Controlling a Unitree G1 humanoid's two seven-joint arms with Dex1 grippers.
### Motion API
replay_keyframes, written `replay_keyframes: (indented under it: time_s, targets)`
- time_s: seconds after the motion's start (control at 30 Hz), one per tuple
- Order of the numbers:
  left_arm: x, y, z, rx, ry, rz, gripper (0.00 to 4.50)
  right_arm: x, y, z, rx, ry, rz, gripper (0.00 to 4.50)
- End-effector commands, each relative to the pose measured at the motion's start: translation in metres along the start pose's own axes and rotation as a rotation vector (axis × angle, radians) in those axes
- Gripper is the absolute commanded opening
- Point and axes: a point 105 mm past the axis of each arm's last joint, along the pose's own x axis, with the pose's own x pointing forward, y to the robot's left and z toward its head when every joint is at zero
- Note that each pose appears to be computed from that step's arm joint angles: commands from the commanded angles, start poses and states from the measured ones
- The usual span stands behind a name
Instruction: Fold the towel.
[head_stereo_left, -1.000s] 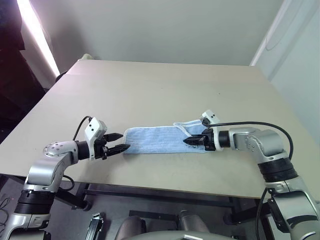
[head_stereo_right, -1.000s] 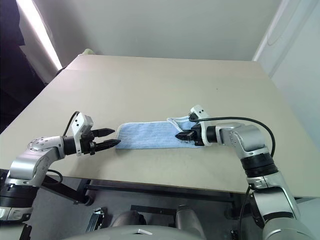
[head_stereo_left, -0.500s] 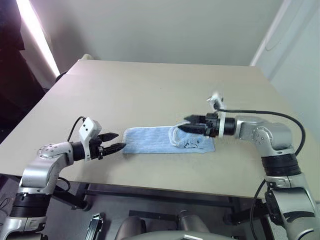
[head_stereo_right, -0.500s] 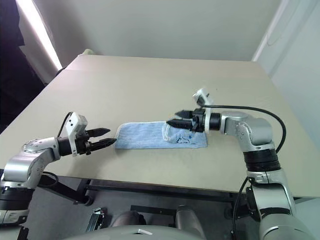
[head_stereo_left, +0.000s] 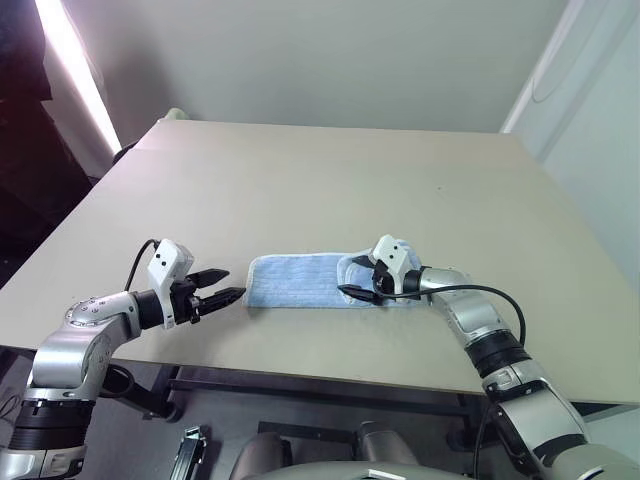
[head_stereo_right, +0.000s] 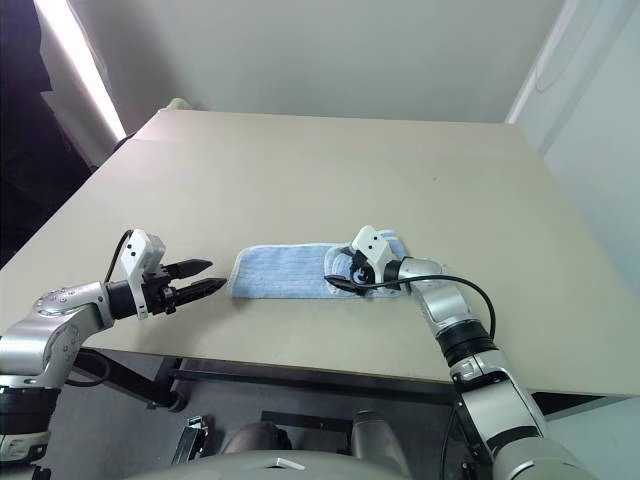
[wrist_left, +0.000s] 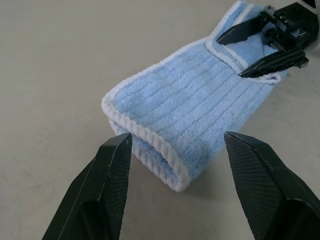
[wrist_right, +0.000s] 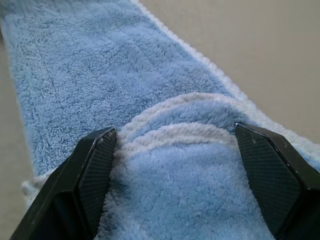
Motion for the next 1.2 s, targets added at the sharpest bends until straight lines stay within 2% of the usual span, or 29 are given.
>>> replay_keyframes:
  time_s: [0.03,0.23,0.33,0.37,0.47,0.5,0.53,0.67,0.97,1.2]
  targets:
    - [-0.007,0.000,0.015,0.035,-0.034,0.012,3.10,-0.005,-0.006,0.018,0.109,-0.084,-0.001,3.96]
    - [-0.008,0.002,0.015,-0.018,-0.054,0.017,3.10,-0.031,-0.013,0.065,0.310,-0.295,0.072,3.96]
    - [-0.011,0.009,0.002,-0.074,0.043,0.045,3.10,-0.051,-0.011,0.085,0.349,-0.369,0.133,3.96]
    - [-0.012,0.012,0.000,-0.090,0.048,0.050,3.10,-0.056,-0.012,0.086,0.347,-0.373,0.130,3.96]
    - [-0.011,0.022,-0.004,-0.141,0.042,0.085,3.98,-0.063,-0.016,0.077,0.358,-0.334,0.099,4.50]
    - [-0.010,0.022,-0.004,-0.160,0.034,0.083,4.33,-0.063,-0.017,0.075,0.355,-0.321,0.090,4.50]
    - [-0.010,0.022,-0.005,-0.171,0.029,0.079,4.46,-0.064,-0.017,0.074,0.351,-0.314,0.085,4.50]
    - [-0.003,0.029,-0.012,-0.286,0.047,0.108,4.46,-0.064,-0.017,0.074,0.370,-0.304,0.059,4.50]
    - [0.030,0.010,-0.024,-0.560,0.118,0.019,4.46,-0.059,-0.026,0.070,0.436,-0.282,-0.010,4.50]
    - [0.058,0.011,-0.029,-0.748,0.133,-0.005,4.46,-0.059,-0.034,0.066,0.438,-0.269,-0.070,4.50]
